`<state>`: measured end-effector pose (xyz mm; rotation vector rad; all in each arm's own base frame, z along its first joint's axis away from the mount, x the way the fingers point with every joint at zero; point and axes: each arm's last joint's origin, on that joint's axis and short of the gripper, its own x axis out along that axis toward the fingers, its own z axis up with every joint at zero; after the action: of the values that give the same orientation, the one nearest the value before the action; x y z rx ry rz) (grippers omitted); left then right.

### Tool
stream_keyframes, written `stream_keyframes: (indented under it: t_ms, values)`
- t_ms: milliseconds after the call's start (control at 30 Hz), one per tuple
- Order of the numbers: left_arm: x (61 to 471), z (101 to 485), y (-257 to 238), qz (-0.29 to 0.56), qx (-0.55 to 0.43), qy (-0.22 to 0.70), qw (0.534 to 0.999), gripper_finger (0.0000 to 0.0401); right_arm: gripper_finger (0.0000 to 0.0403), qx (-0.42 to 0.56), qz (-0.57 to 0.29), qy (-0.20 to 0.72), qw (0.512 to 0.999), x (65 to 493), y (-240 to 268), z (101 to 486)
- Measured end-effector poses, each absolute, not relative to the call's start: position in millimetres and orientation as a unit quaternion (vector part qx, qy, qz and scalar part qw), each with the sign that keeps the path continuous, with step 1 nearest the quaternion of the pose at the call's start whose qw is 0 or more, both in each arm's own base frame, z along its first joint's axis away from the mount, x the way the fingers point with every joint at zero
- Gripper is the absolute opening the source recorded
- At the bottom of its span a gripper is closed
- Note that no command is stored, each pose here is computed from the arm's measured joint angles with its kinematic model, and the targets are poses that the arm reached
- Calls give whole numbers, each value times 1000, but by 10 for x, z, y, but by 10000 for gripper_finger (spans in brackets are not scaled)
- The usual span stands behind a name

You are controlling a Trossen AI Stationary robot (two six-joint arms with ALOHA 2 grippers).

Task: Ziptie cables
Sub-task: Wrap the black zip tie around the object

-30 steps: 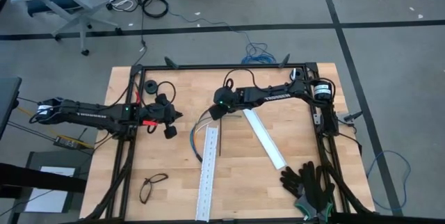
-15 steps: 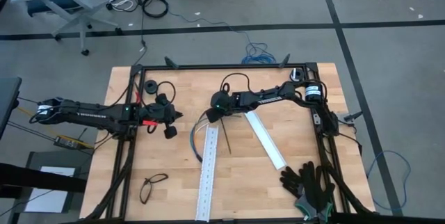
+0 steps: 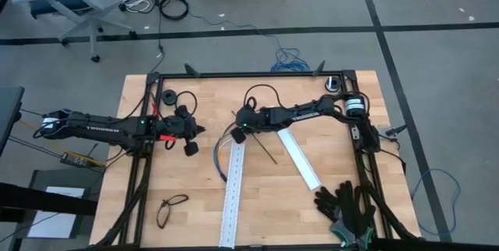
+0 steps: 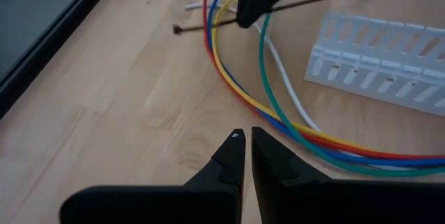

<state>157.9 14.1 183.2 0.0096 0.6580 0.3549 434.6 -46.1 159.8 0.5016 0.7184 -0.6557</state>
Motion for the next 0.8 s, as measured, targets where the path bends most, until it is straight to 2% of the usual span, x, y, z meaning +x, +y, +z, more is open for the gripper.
stream_keyframes:
  t_ms: [300,433,567,800]
  values:
    - [1616,1876,142,173,3,294,940,0,1,131,-297,306,895,4147,-106,2164]
    - [1633,1902,143,174,-1,278,945,0,1,132,-298,313,892,3897,-71,2070]
    - [1651,1925,144,173,2,265,949,3,1,157,-284,271,906,3578,-74,1962]
    - [1756,2001,147,159,52,218,962,36,1,189,-142,128,963,2957,-75,1838]
